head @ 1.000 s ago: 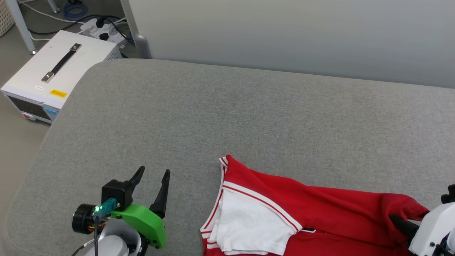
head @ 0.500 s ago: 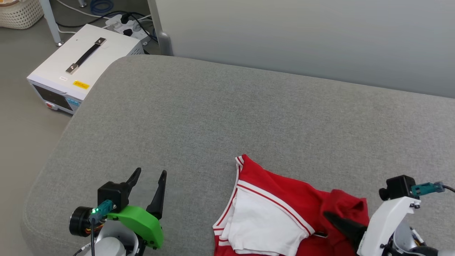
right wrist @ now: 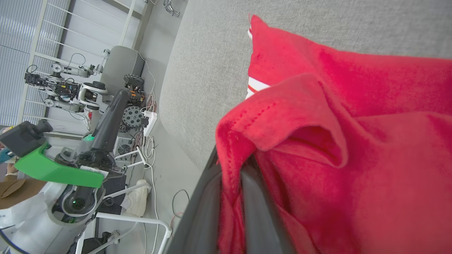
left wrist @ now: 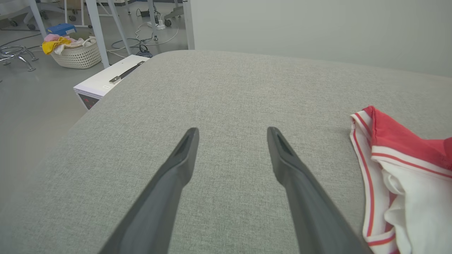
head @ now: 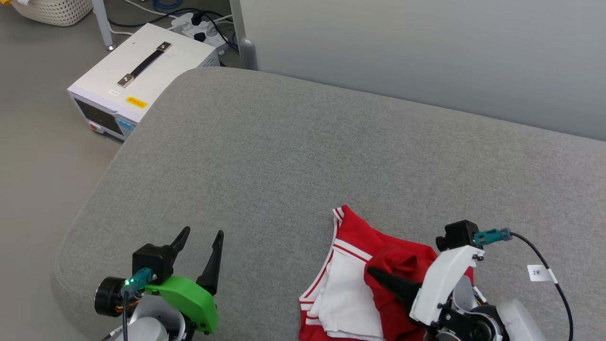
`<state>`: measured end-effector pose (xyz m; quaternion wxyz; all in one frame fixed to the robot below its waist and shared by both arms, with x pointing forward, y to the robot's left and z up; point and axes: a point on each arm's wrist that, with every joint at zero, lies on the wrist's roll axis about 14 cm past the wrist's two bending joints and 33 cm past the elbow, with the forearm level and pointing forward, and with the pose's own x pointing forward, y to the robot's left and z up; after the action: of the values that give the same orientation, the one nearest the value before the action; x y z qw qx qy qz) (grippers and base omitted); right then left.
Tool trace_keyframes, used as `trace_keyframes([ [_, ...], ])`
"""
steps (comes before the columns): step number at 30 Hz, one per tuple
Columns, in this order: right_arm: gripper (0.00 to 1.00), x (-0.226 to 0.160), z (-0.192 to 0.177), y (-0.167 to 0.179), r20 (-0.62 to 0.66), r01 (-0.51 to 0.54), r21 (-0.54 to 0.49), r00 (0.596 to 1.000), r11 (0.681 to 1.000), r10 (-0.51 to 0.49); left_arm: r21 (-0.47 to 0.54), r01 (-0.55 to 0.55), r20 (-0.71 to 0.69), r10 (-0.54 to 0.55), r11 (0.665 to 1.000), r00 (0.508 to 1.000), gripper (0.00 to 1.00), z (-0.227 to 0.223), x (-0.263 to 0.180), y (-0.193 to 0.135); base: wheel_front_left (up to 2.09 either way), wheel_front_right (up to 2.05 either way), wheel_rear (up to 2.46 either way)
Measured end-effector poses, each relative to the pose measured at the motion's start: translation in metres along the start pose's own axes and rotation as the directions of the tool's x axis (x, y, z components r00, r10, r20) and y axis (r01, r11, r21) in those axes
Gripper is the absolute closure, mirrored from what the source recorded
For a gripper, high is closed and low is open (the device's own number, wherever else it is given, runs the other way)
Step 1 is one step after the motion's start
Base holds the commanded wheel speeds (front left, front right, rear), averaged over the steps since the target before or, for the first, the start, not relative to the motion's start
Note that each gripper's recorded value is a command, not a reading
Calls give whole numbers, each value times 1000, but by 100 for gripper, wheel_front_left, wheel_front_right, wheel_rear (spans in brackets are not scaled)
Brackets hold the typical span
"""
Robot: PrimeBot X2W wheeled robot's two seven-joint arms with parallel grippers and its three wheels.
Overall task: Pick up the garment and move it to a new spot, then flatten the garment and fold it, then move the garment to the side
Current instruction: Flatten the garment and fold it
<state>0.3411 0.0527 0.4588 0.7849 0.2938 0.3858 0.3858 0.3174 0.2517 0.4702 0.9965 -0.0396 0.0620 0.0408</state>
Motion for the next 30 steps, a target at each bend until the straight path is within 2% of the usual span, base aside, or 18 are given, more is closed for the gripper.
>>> trace_keyframes([
  [5,100,23,-9,2,-36,3,-23,999,1000,-4,-2,-26,-2,26,1000,1000,0,-1,-6,8,0,0,0],
  [6,95,25,-10,-1,-38,11,-28,999,1000,-12,-3,-29,-2,29,1000,1000,0,-2,-6,8,0,0,0],
  [7,51,28,-11,-4,-40,27,-40,999,999,-28,-4,-31,-3,31,1000,1000,0,-2,-7,9,0,0,0],
  [8,0,31,-10,-7,-39,40,-54,998,998,-43,-6,-31,-4,31,1000,1000,0,-2,-7,9,0,0,0],
  [11,0,36,-11,-9,-42,53,-78,998,996,-56,-8,-32,-6,32,999,999,0,-3,-8,9,0,0,0],
  [17,0,41,-15,19,-48,-42,-38,998,998,40,-9,-28,2,29,1000,1000,0,-1,-8,8,0,0,0],
  [20,0,41,-6,32,-16,-81,-29,997,996,80,-8,-18,9,18,1000,1000,0,1,-7,5,0,0,0],
  [23,0,39,14,36,45,-77,-70,996,995,80,-9,-1,18,1,1000,1000,0,4,-4,-1,0,0,0],
  [26,0,33,40,31,121,-17,-173,992,985,39,-13,20,37,-20,1000,999,0,10,1,-8,0,0,0],
  [27,0,30,51,30,152,15,-237,988,971,22,-17,28,48,-28,999,998,0,14,2,-10,0,0,0],
  [30,0,12,85,25,264,130,-410,964,903,-19,-23,48,83,-46,999,995,0,25,9,-18,0,0,0],
])
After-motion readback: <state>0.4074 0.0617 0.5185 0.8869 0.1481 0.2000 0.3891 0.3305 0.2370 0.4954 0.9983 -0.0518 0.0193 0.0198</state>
